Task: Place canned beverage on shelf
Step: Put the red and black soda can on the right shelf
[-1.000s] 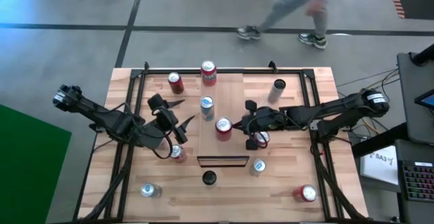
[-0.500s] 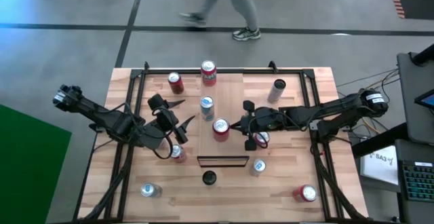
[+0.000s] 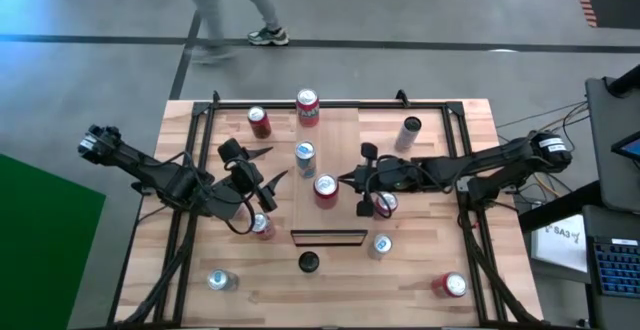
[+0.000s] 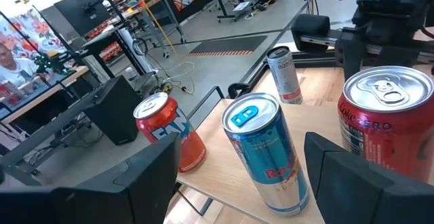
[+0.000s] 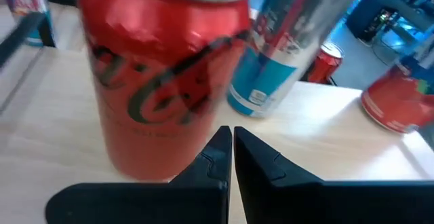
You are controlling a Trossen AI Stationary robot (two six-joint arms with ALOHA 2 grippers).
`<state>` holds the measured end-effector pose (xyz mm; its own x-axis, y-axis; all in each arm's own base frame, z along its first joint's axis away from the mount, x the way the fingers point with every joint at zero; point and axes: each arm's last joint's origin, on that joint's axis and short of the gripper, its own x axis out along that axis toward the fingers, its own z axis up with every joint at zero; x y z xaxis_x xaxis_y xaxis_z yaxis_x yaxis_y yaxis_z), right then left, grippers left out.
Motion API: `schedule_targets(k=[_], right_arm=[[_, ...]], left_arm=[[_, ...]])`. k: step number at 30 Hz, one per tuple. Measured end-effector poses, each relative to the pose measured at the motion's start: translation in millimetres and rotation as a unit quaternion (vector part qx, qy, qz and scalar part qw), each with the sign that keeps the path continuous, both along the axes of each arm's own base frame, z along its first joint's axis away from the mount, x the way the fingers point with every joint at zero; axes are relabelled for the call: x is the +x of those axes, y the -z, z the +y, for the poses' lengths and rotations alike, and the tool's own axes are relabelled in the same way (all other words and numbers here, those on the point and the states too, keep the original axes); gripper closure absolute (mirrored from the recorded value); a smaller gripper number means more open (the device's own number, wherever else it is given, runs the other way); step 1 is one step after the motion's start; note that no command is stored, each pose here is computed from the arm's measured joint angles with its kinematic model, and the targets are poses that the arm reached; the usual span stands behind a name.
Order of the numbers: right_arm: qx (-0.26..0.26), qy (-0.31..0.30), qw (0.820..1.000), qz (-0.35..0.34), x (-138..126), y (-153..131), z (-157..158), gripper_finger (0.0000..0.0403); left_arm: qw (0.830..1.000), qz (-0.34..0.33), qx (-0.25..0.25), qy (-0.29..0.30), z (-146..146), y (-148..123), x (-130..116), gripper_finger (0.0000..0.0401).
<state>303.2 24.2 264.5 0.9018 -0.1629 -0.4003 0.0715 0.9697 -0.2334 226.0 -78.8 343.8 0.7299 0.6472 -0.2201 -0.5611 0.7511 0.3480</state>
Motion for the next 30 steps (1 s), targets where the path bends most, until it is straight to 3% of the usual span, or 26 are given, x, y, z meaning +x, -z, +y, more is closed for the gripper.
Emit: schedule_targets(k=[30], right_arm=[[0.015,-0.108,0.994,-0.025,18.9,13.1,13.2,0.0394]], left_arm=[[1.0,0.001,0.001,0.0,0.0,-0.1,-0.1,0.0122]])
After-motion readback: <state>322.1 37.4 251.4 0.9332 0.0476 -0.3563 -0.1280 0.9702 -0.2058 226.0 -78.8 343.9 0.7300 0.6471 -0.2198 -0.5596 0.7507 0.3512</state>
